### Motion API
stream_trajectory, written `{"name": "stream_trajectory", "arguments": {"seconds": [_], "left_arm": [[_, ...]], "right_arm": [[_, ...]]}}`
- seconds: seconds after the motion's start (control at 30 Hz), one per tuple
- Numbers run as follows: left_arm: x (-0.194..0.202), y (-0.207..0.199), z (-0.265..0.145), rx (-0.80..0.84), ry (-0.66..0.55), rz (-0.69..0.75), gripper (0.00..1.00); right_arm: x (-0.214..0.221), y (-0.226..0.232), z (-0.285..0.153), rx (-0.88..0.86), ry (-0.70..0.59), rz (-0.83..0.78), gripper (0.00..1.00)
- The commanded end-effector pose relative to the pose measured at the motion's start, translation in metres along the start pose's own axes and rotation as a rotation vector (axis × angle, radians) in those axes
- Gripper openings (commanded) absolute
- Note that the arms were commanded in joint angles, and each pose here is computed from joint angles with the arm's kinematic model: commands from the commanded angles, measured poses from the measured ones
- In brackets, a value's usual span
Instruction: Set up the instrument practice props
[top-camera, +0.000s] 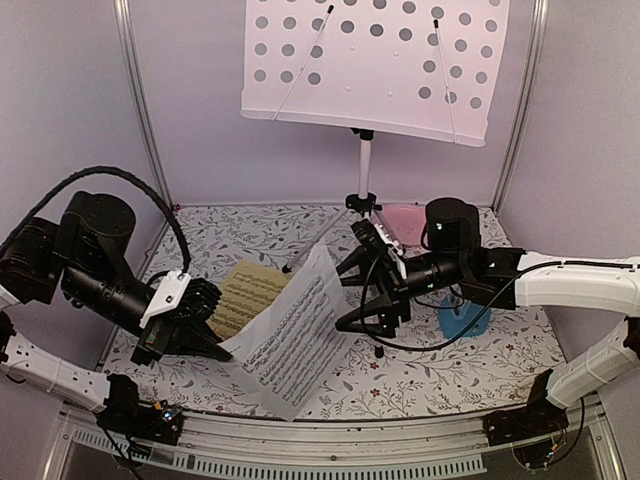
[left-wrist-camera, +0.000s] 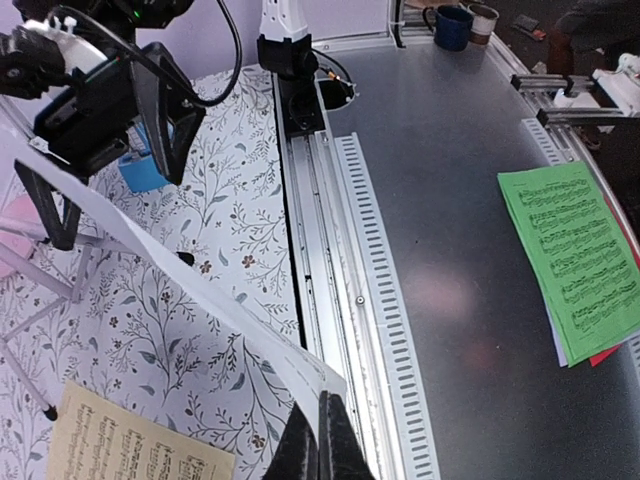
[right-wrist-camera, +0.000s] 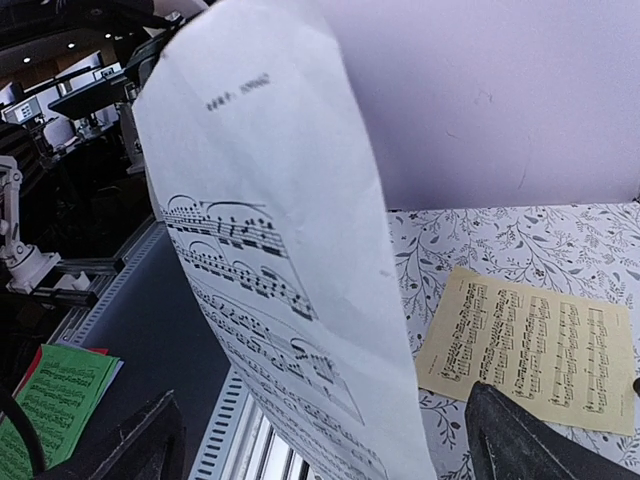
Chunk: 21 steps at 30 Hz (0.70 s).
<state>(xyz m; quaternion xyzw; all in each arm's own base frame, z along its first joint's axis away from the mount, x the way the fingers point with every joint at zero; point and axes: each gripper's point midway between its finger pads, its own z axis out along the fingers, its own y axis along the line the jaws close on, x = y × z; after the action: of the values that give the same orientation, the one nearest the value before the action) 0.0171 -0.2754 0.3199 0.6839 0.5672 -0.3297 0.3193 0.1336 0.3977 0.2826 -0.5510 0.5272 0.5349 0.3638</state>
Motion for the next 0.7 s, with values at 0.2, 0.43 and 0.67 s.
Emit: {"name": "stream_trajectory", "arguments": {"seconds": [0.2, 0.43, 0.67], "left_arm": [[-0.004, 0.013, -0.001, -0.106, 0.013, 0.128, 0.0], [-0.003, 0.024, -0.007, -0.188, -0.018, 0.154, 0.0], [0.005, 0.032, 0.002, -0.223, 0.026, 0.167, 0.0]], "right_arm": [[0.009, 0.016, 0.013, -0.07, 0.011, -0.04, 0.9], [0.02, 0.023, 0.009, -0.036, 0.059, -0.002, 0.49], [0.027, 0.026, 0.013, -0.005, 0.137, 0.022, 0.12]]}}
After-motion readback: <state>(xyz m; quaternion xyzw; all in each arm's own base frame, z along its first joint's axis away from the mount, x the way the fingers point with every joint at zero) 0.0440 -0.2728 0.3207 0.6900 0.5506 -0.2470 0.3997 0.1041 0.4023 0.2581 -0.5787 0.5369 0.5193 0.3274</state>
